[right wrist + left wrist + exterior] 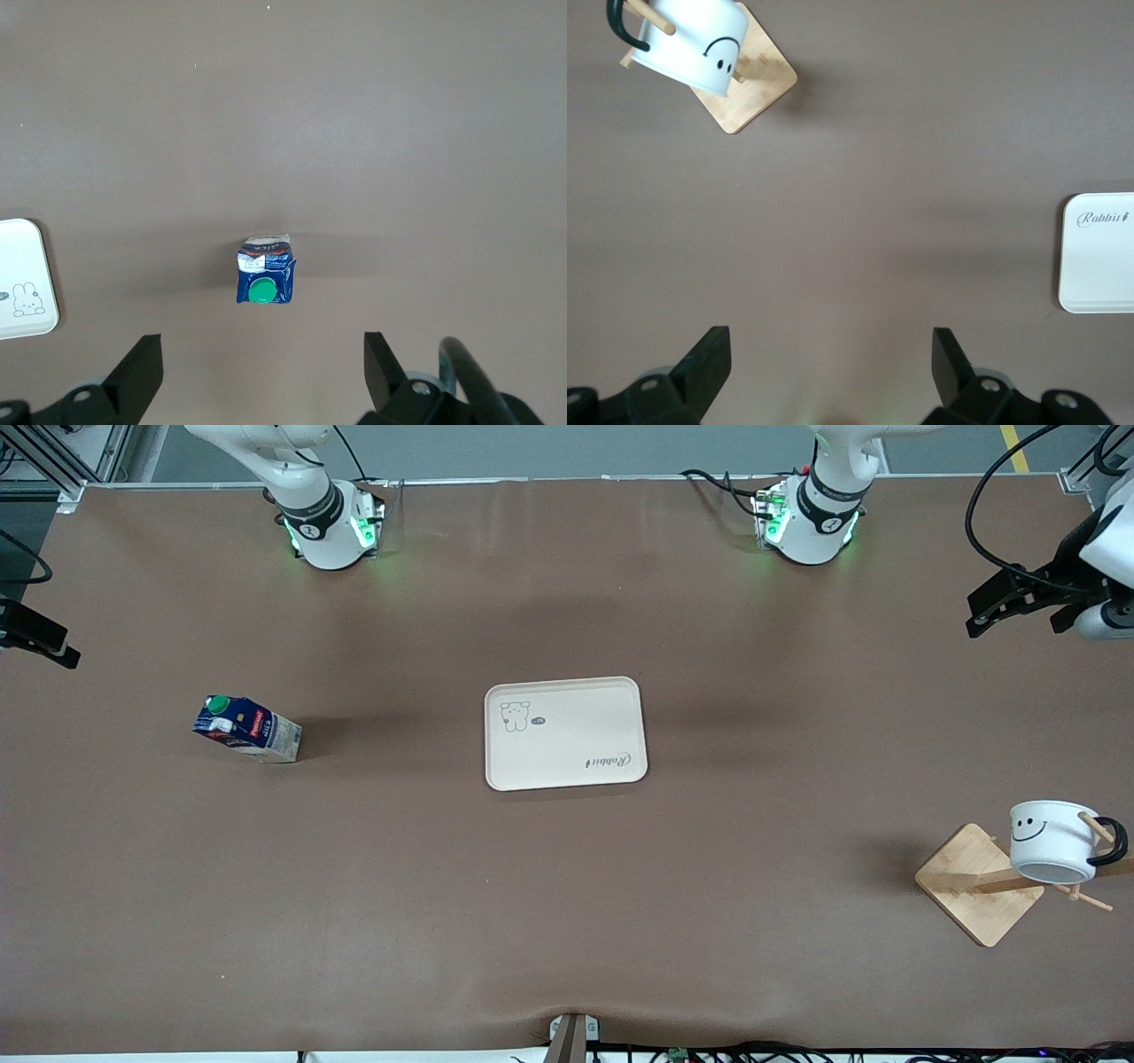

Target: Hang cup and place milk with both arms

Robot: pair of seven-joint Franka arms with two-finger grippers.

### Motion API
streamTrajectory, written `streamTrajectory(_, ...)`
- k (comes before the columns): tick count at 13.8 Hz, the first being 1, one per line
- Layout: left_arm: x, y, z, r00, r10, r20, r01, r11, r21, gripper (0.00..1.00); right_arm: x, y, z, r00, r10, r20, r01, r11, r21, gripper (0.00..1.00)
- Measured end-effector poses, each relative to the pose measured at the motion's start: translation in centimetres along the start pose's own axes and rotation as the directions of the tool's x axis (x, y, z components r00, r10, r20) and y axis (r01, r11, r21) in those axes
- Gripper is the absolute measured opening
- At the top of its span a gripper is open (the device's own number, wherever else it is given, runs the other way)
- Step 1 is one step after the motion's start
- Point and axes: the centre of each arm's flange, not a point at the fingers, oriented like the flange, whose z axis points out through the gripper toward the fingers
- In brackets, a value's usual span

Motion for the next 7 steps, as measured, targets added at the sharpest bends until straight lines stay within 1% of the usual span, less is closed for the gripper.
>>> streamTrajectory(7, 0.12, -0.14, -0.37, 1.0, -0.003, -0.006, 0.003, 1.0, -0.001, 1.0, 0.0, 0.0, 0.01, 1.0, 0.0, 0.0, 0.0, 1.0, 0.0, 1.0)
